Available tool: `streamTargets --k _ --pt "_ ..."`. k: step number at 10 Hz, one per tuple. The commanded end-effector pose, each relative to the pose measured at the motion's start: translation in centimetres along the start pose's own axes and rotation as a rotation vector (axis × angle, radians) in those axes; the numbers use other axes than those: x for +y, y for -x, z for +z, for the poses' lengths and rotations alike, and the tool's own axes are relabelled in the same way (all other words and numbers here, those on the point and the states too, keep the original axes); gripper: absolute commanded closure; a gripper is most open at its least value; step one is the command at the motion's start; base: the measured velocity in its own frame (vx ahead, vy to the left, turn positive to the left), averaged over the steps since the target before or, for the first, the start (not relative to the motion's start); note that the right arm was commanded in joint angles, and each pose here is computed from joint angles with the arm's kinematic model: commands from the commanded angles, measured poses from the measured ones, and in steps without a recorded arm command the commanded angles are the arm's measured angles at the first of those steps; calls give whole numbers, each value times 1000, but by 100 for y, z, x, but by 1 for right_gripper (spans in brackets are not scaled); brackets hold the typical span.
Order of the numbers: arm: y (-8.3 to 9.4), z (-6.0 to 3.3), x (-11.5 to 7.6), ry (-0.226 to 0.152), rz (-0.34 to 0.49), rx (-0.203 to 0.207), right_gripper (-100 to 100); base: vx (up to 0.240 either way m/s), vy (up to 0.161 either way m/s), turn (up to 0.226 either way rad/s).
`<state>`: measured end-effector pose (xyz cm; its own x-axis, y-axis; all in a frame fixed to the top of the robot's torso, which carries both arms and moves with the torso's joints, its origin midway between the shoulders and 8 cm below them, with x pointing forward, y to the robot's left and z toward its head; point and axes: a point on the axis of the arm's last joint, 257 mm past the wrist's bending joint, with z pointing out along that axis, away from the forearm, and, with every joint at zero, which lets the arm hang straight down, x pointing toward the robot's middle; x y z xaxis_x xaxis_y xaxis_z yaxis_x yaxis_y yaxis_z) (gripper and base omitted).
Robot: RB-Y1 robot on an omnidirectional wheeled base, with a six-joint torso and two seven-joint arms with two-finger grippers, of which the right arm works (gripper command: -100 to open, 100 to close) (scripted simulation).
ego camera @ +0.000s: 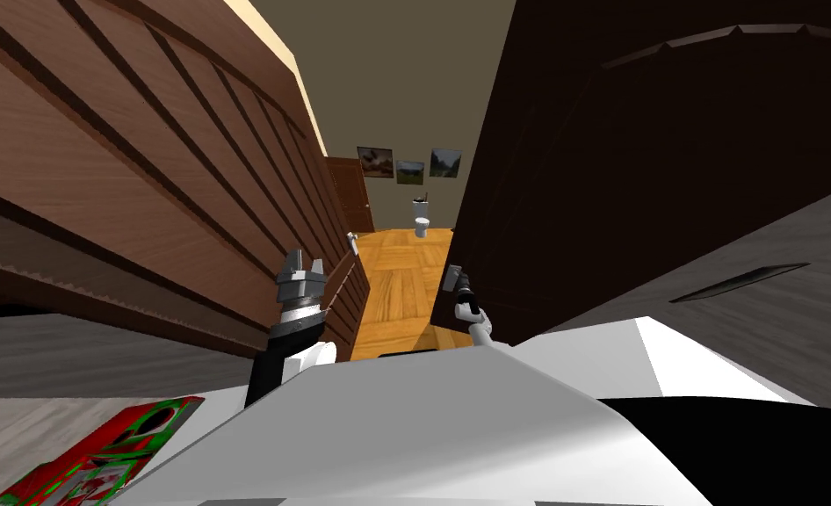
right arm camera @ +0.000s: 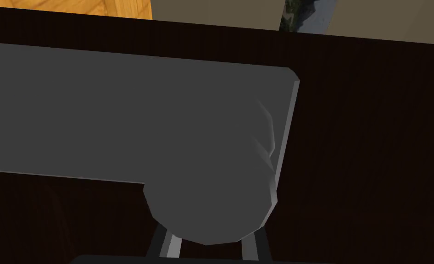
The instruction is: Push the door open
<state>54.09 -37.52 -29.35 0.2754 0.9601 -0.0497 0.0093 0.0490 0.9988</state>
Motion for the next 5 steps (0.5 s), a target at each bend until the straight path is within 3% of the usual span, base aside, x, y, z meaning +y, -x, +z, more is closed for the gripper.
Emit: streamTargets --k 1,2,5 --pt "164 19 51 14 0 -31 100 169 74 -140" --pt "85 14 23 6 2 -17 -100 -18 107 -34" --pt "61 10 23 6 7 -14 -100 -159 65 -3"
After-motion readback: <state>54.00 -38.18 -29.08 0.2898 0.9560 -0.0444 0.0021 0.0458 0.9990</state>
